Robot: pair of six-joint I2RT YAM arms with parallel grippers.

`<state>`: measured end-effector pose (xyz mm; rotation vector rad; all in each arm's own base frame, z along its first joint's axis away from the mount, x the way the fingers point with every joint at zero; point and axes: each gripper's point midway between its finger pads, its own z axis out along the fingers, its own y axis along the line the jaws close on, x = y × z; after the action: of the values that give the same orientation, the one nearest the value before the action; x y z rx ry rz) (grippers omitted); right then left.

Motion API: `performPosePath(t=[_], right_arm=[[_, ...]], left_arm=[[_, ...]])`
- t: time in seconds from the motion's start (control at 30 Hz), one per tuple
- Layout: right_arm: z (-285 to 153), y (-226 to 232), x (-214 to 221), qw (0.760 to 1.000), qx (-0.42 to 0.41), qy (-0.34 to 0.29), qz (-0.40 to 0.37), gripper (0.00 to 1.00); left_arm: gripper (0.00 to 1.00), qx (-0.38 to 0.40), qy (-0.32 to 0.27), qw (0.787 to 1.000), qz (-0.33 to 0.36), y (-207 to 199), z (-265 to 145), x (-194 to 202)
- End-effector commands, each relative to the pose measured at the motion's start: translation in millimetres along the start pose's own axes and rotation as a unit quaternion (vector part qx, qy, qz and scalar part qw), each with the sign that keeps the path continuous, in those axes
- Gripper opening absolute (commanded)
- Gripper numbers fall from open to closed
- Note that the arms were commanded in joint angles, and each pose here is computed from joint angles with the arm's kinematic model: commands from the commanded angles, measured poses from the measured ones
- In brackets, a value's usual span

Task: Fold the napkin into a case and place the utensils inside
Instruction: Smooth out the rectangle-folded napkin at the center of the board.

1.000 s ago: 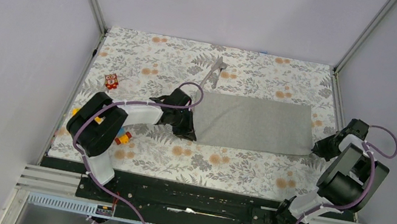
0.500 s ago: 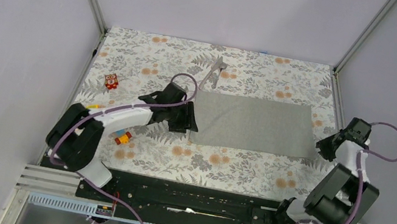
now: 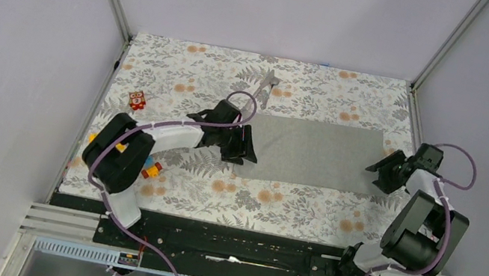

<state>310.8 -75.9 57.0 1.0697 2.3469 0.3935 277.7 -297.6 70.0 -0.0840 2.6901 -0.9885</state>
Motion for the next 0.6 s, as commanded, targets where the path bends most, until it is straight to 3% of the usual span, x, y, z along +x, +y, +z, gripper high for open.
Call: performPosePath(t=[0.0,0.1,0.17,0.2,0.3,0.4,0.57], right_arm=[[10.9,-18.8,13.1,0.999,0.002,0.01,0.033,0.58],[9.2,-40.3,9.2,0.998,0.049,-0.02,0.039,0.63],[-0.7,-24.8,-3.7,0.998,0.021,-0.053,0.023,0.97],[-6.6,-10.0,-12.6,0.997,0.0,-0.071,0.009,0.99],[-19.6,35.3,-36.0,0.994,-0.056,-0.09,-0.02,1.0],[-8.6,87.3,-45.8,0.987,-0.154,-0.047,-0.027,1.0],[19.6,143.6,-68.3,0.958,-0.286,0.012,0.01,1.0]], left_arm=[[0.57,-0.026,-0.016,1.0,-0.004,17.1,14.1,-5.6],[0.58,-0.079,-0.046,0.996,-0.022,46.1,11.5,-3.5],[0.58,-0.069,-0.062,0.995,-0.021,37.2,0.5,-8.1],[0.59,-0.055,-0.074,0.996,-0.017,26.9,-6.9,-13.6],[0.62,-0.01,-0.111,0.994,0.003,-15.4,-31.4,-41.3],[0.64,0.028,-0.143,0.989,0.015,-55.3,-43.2,-77.2],[0.64,0.053,-0.15,0.987,-0.007,-69.0,-19.1,-124.8]])
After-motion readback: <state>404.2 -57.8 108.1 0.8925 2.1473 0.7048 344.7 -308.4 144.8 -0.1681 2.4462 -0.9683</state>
